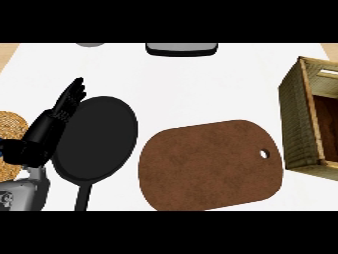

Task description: Pick the bell pepper from the cutting board and place it in the basket

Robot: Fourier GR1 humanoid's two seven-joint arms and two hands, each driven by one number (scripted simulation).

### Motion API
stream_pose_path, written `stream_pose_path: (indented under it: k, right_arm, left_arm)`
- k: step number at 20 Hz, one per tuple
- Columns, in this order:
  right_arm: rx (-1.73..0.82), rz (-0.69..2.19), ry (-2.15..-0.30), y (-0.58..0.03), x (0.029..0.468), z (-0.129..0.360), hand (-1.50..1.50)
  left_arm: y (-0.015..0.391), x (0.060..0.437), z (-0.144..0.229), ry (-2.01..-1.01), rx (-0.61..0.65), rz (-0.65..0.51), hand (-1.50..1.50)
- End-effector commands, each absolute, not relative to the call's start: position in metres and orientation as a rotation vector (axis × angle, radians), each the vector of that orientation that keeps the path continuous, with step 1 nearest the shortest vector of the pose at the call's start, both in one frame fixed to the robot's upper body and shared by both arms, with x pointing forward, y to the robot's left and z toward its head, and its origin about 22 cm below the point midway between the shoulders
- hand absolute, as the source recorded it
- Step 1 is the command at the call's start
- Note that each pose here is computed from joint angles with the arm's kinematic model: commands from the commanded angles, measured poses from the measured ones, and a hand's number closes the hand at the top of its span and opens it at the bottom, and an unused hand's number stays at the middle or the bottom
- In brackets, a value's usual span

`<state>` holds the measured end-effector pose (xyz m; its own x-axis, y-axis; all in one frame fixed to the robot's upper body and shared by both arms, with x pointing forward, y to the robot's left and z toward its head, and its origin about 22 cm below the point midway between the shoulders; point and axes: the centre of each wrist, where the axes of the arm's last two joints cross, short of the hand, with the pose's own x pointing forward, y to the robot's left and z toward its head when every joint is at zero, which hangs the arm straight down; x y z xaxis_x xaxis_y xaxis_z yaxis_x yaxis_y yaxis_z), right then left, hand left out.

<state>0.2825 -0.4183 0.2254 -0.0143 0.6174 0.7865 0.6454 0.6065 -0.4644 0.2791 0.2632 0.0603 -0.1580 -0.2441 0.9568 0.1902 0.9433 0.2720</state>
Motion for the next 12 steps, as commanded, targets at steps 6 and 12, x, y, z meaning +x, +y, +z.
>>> stream_pose_path:
  k: [6,12]
  right_arm:
    - [-1.061,0.013,-1.759,-0.438,0.296,0.244,-1.5]
    - [-0.926,-0.157,-1.865,-0.447,0.314,0.26,-1.5]
  left_arm:
    - [0.279,0.282,0.045,-1.674,0.04,-0.381,0.0]
    - [0.26,0.281,0.064,-1.68,0.036,-0.383,0.0]
